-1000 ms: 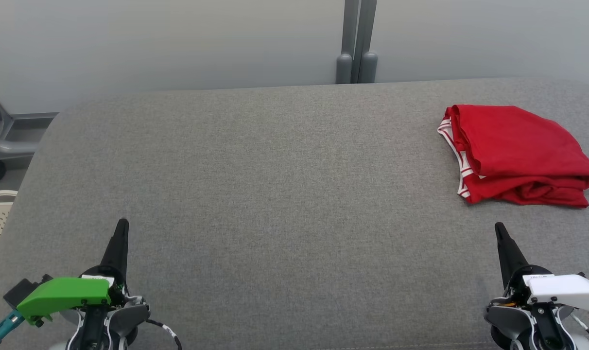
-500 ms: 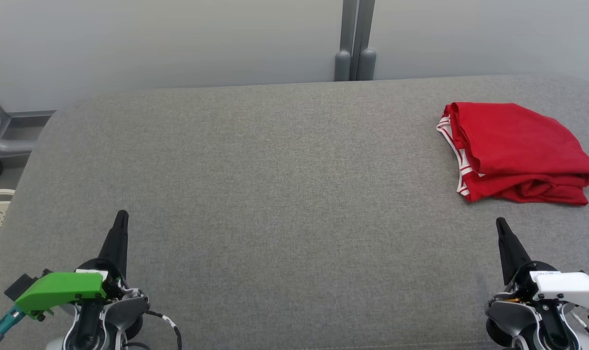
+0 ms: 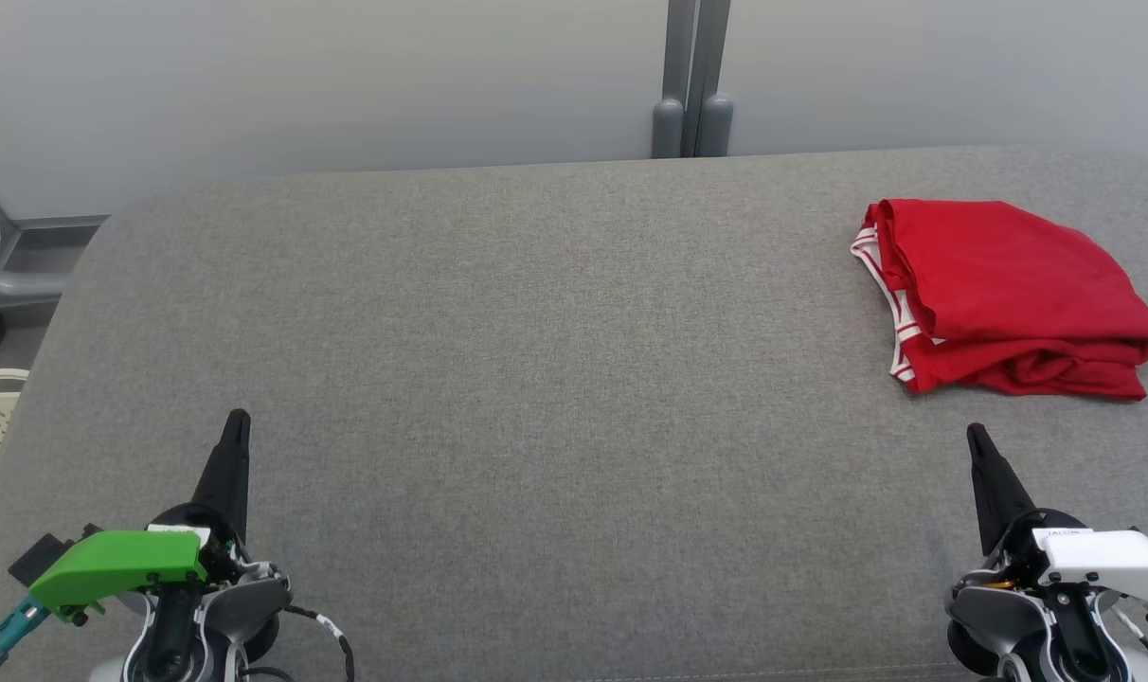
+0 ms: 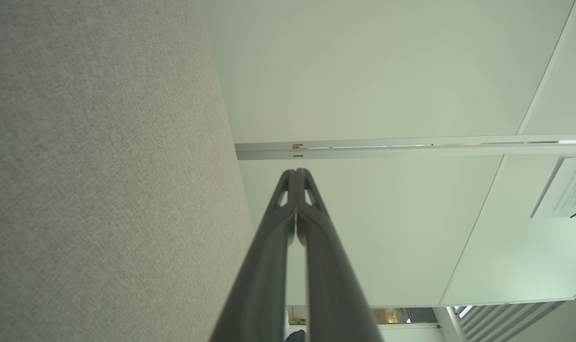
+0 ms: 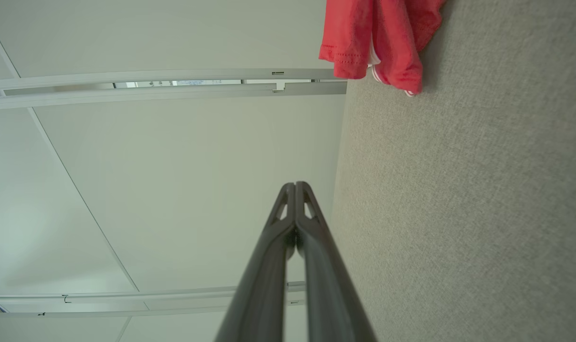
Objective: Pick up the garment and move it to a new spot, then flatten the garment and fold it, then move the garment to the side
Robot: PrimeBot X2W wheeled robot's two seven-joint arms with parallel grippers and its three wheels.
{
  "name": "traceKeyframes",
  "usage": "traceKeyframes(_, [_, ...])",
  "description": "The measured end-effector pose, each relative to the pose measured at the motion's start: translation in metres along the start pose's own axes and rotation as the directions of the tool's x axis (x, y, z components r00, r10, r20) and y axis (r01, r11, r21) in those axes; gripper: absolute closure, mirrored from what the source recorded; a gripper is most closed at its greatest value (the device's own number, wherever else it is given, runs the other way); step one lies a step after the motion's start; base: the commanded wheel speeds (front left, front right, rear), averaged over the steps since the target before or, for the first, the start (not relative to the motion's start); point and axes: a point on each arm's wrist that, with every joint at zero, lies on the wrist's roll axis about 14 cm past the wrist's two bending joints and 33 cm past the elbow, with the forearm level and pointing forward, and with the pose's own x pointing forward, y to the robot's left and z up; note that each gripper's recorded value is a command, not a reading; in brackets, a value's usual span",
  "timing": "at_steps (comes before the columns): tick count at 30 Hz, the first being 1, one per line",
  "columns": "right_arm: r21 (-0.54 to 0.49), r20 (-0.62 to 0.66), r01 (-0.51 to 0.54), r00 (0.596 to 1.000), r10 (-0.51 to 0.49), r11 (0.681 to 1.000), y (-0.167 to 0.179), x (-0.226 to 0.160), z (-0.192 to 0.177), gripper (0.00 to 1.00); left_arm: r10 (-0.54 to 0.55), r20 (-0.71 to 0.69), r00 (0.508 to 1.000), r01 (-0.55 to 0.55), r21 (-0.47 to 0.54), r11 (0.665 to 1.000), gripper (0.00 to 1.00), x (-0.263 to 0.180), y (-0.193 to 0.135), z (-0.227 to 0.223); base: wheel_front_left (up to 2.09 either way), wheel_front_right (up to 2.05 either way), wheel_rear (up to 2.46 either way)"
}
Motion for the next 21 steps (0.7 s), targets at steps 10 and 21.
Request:
traceKeyframes(10, [0.0, 0.0, 0.0, 1.0, 0.0, 1.0, 0.0, 0.0, 0.0, 1.0, 0.0, 0.0, 1.0, 0.0, 0.0, 1.0, 1.0, 0.0, 0.0, 0.0, 0.0, 0.0, 0.0])
traceKeyframes(21, [0.0, 0.0, 0.0, 1.0, 0.0, 1.0, 0.0, 0.0, 0.0, 1.0, 0.0, 0.0, 1.0, 0.0, 0.0, 1.0, 1.0, 0.0, 0.0, 0.0, 0.0, 0.0, 0.0])
